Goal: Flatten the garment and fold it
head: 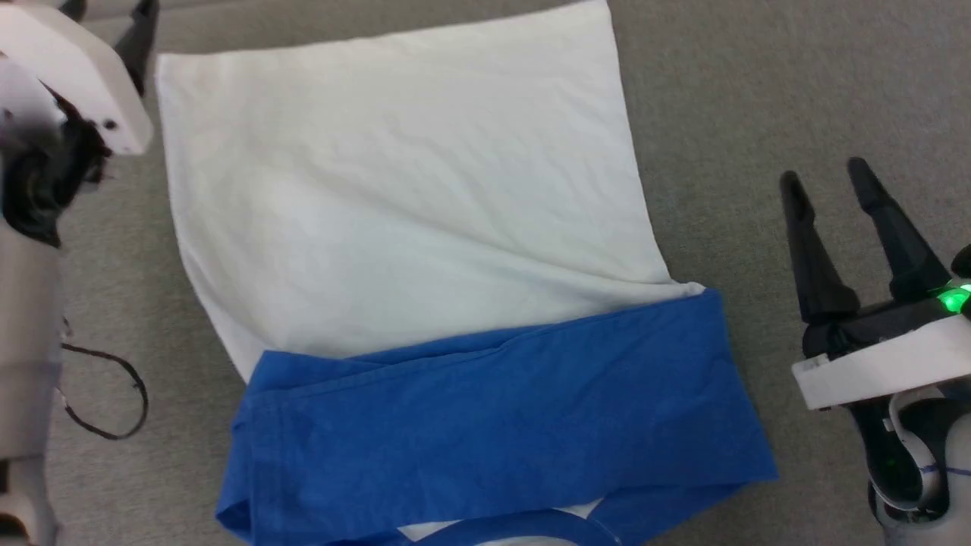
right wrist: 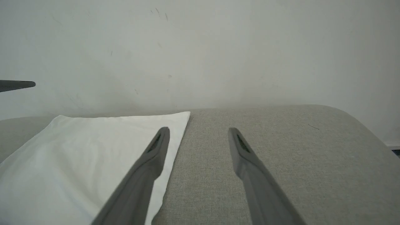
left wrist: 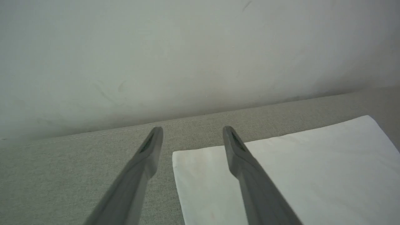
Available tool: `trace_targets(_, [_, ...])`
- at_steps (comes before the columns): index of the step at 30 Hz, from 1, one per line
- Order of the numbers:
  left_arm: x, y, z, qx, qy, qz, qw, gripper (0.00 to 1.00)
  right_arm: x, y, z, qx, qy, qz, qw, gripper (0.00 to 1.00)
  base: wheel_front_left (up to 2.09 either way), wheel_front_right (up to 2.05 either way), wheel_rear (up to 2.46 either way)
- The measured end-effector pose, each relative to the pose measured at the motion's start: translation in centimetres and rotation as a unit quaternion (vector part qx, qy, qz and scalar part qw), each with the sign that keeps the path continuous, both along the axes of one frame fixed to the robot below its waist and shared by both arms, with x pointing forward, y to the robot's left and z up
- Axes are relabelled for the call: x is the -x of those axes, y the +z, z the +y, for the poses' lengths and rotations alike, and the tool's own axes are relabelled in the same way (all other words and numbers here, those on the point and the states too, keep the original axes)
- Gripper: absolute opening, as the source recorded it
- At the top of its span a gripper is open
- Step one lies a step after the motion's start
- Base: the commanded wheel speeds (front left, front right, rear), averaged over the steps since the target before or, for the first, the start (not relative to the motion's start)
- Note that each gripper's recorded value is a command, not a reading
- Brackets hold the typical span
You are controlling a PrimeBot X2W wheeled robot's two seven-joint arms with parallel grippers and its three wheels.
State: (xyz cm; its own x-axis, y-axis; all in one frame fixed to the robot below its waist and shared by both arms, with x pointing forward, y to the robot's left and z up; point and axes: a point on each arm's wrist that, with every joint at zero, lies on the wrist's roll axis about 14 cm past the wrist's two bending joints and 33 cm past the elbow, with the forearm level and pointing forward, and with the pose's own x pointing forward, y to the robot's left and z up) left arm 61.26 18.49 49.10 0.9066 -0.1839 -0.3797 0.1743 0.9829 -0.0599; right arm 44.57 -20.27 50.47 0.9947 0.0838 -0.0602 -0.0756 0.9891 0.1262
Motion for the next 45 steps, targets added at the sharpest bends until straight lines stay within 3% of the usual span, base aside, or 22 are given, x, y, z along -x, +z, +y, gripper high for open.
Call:
trace_targets(7, [-1.8,-7.8,0.7,-0.023,0.005,0.175,0.984,1.00,0.1,-2.9,-0.6,-0.005,-0.012,0.036,0.999,1.00,0.00,0.00,0.00])
trace_targets(11, [-1.3,-12.1,0.9,-0.040,0.005,0.259,0.965,1.00,0.6,-4.5,-1.0,-0.007,-0.020,0.059,0.998,1.00,0.00,0.00,0.00])
trace_targets(16, [-1.6,-13.7,0.6,-0.052,-0.003,0.333,0.941,1.00,1.2,-6.1,-2.1,-0.003,-0.037,0.082,0.996,1.00,0.00,0.00,0.00])
trace_targets(18, [-1.6,-14.0,0.3,-0.053,-0.003,0.353,0.934,0.71,1.5,-6.5,-2.5,-0.004,-0.043,0.090,0.995,1.00,0.00,0.00,0.00])
trace_targets(20, [-1.6,-14.0,0.0,-0.050,-0.004,0.357,0.933,0.17,1.5,-6.6,-2.8,-0.005,-0.045,0.093,0.995,1.00,0.00,0.00,0.00])
trace_targets(21, [-1.6,-14.0,0.0,-0.048,-0.003,0.357,0.933,0.00,1.3,-6.4,-2.8,-0.006,-0.043,0.090,0.995,1.00,0.00,0.00,0.00])
trace_targets(24, [-1.3,-13.8,-0.6,-0.046,-0.007,0.345,0.937,0.00,0.1,-5.7,-2.8,-0.009,-0.031,0.081,0.996,1.00,0.00,0.00,0.00])
trace_targets(32, [-1.2,-12.2,-0.6,-0.017,0.014,0.228,0.973,0.00,-5.4,-4.6,-1.5,-0.038,0.020,0.087,0.995,1.00,0.00,0.00,0.00])
trace_targets(38, [-0.6,-10.2,-2.0,0.031,0.028,0.142,0.989,0.00,-10.4,-6.1,-0.5,-0.056,0.044,0.149,0.986,1.00,0.00,0.00,0.00])
trace_targets(45, [-0.9,-7.0,-1.7,0.050,0.030,0.070,0.996,0.00,-15.8,-8.1,2.9,-0.046,0.082,0.225,0.970,1.00,0.00,0.00,0.00])
